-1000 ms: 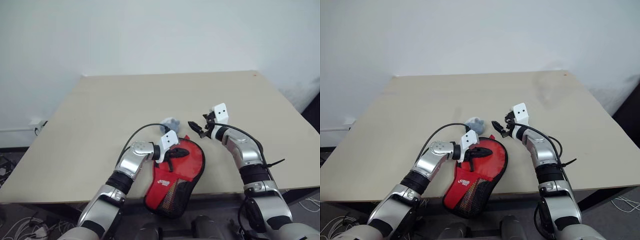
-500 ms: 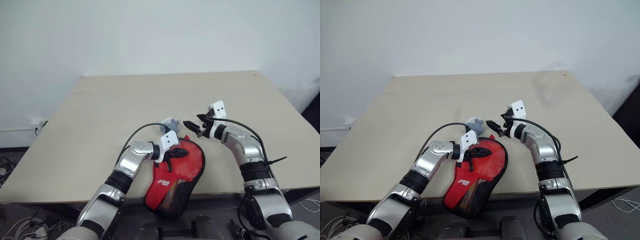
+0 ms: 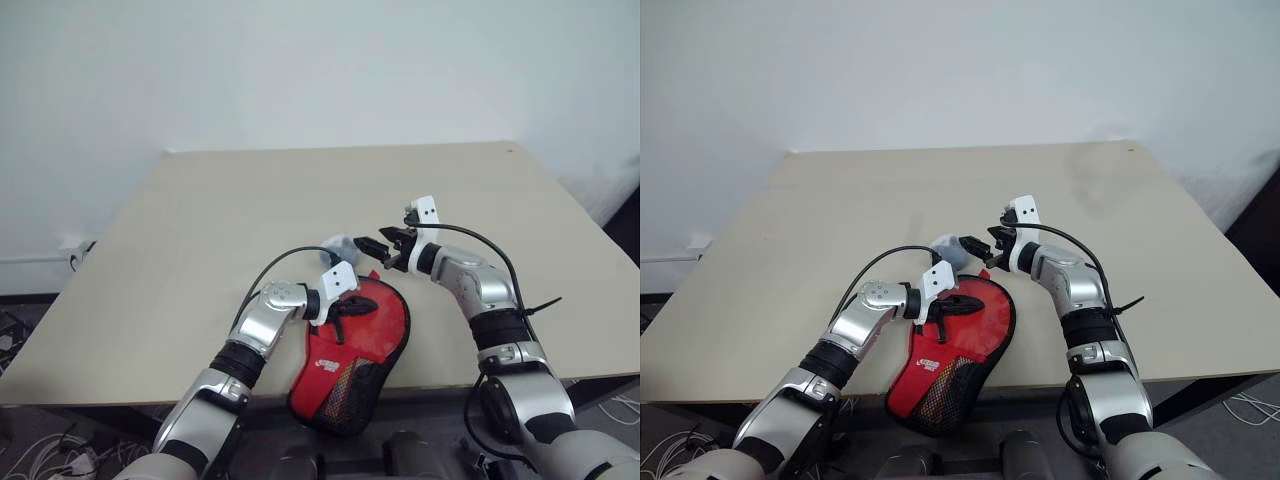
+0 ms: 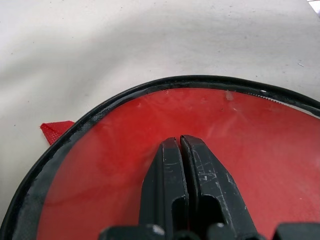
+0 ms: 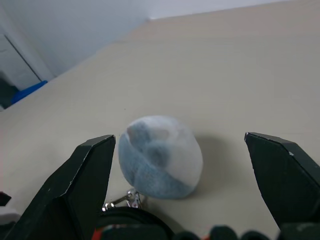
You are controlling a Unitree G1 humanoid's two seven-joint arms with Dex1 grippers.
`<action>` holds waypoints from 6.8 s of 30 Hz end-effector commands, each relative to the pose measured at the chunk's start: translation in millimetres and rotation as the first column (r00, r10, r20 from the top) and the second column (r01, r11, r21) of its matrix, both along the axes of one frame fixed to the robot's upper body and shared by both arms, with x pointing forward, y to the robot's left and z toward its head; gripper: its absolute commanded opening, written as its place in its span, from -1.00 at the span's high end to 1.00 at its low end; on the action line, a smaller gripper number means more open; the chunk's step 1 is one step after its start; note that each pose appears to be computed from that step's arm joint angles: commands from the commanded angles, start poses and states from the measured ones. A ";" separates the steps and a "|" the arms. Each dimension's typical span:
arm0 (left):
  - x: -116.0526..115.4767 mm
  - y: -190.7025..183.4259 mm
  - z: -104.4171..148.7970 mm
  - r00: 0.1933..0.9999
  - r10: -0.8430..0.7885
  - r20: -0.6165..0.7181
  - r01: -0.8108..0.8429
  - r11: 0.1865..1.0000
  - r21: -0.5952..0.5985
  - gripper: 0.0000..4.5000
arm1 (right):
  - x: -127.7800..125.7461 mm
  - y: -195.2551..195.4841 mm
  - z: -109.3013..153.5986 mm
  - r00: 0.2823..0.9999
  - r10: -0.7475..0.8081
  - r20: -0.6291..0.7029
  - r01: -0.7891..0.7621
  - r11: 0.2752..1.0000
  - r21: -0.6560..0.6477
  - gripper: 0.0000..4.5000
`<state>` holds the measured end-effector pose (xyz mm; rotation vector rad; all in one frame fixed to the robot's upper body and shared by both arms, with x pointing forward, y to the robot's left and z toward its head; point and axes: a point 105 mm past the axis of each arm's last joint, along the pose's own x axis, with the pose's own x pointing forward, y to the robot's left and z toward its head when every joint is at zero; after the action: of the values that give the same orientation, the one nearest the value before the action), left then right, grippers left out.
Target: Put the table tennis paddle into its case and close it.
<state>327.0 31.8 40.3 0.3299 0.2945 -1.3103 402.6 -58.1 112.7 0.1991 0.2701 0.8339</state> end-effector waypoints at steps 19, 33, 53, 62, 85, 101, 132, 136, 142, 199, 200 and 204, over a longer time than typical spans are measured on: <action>-9.9 11.0 -32.9 0.996 0.012 -0.086 -0.002 0.994 0.108 0.99 | 9.3 42.3 -13.8 0.995 0.103 0.011 -0.101 0.990 -0.100 -1.00; -8.6 12.4 -32.4 0.997 0.017 -0.078 -0.008 0.993 0.114 1.00 | 19.0 44.1 -16.1 0.999 0.036 0.031 -0.032 0.995 -0.097 -0.55; -9.4 8.2 -32.2 0.997 0.001 -0.072 0.008 0.993 0.118 1.00 | 32.8 7.4 -11.7 0.991 -0.117 0.066 0.122 0.990 -0.077 1.00; -9.7 5.3 -32.6 0.997 -0.009 -0.071 0.017 0.993 0.119 1.00 | 37.9 -27.9 -8.5 0.975 -0.205 0.087 0.212 0.974 -0.083 1.00; -11.0 -1.6 -34.0 0.997 -0.025 -0.074 0.033 0.993 0.112 1.00 | 10.0 -103.9 -10.4 0.949 -0.237 0.207 0.289 0.917 -0.275 1.00; -10.8 -4.1 -35.1 0.997 -0.032 -0.071 0.040 0.993 0.113 1.00 | -48.0 -129.6 -10.0 0.985 -0.035 0.168 0.105 0.898 -0.427 1.00; -13.1 -5.0 -37.5 0.996 -0.050 -0.075 0.059 0.991 0.121 1.00 | -149.8 -127.5 -15.6 0.958 0.276 -0.075 -0.281 0.858 -0.431 1.00; -13.5 -4.9 -37.7 0.996 -0.051 -0.076 0.060 0.991 0.122 1.00 | -164.8 -124.5 -18.0 0.942 0.315 -0.114 -0.333 0.850 -0.408 1.00; -13.8 -5.1 -38.0 0.996 -0.054 -0.078 0.063 0.990 0.124 1.00 | -188.0 -119.0 -18.1 0.915 0.371 -0.160 -0.404 0.843 -0.356 1.00; -9.7 -4.9 -37.0 0.997 -0.033 -0.068 0.041 0.992 0.116 1.00 | -216.9 -109.1 -18.3 0.875 0.335 -0.348 -0.381 0.922 -0.070 -0.09; -9.4 -5.0 -36.9 0.997 -0.032 -0.068 0.040 0.993 0.115 1.00 | -216.5 -109.3 -19.3 0.875 0.335 -0.349 -0.381 0.922 -0.070 -0.22; -8.0 -5.1 -35.7 0.998 -0.026 -0.064 0.033 0.993 0.110 1.00 | -215.7 -108.8 -23.2 0.872 0.346 -0.345 -0.389 0.919 -0.061 -0.69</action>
<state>325.0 11.7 36.4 0.3697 0.2738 -1.3700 183.1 -168.8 83.3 0.1862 0.7351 1.1350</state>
